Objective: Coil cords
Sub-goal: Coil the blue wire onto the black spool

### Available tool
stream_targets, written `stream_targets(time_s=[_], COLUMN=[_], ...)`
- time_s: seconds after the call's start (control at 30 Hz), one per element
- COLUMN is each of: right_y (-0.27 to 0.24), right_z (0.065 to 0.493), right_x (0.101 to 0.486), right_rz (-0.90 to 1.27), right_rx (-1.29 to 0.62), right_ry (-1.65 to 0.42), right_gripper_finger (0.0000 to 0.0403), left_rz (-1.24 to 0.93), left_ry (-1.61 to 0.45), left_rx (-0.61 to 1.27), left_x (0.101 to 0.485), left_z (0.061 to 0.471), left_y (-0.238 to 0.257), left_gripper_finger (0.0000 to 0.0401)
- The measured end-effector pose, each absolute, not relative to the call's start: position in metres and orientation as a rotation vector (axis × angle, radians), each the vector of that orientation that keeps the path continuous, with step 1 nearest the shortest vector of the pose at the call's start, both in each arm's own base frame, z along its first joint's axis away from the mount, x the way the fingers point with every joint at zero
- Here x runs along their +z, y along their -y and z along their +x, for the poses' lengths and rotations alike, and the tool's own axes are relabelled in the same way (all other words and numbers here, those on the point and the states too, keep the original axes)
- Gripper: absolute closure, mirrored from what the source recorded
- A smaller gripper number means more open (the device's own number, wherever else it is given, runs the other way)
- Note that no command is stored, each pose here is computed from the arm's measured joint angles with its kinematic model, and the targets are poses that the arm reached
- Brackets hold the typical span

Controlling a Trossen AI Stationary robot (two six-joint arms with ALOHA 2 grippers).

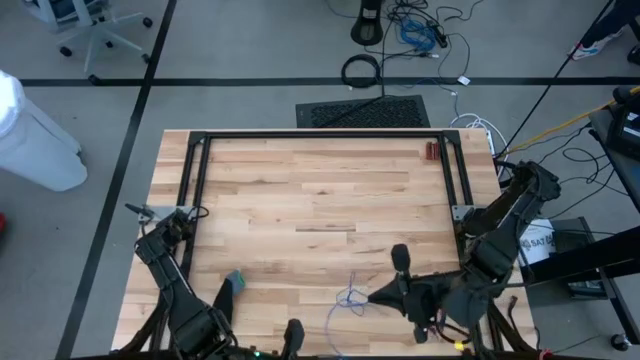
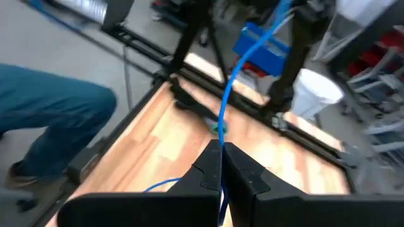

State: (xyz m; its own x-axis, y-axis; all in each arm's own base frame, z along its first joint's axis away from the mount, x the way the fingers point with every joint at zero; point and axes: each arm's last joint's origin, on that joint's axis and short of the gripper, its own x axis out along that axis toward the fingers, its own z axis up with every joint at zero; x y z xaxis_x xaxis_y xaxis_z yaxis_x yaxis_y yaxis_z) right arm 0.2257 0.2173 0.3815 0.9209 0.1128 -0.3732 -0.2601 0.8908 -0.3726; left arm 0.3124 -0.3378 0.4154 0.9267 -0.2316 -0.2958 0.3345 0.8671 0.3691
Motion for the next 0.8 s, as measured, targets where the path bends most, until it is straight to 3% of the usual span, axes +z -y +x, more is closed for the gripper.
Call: stream_targets(time_s=[0.5, 0.8], right_y=[-0.202, -0.178], right_z=[0.245, 0.233], right_x=[0.36, 0.339], right_rz=[-0.438, -0.412], right_rx=[0.193, 0.01], right_ry=[-0.518, -0.795], right_gripper_finger=[0.0403, 0.0403], left_rz=[0.496, 0.57], left_ry=[-0.189, -0.393], left_rx=[-0.344, 0.138], left_x=[0.417, 0.394], left_z=[0.309, 0.294], left_y=[0.345, 0.326], left_gripper_finger=[0.0401, 0.0401])
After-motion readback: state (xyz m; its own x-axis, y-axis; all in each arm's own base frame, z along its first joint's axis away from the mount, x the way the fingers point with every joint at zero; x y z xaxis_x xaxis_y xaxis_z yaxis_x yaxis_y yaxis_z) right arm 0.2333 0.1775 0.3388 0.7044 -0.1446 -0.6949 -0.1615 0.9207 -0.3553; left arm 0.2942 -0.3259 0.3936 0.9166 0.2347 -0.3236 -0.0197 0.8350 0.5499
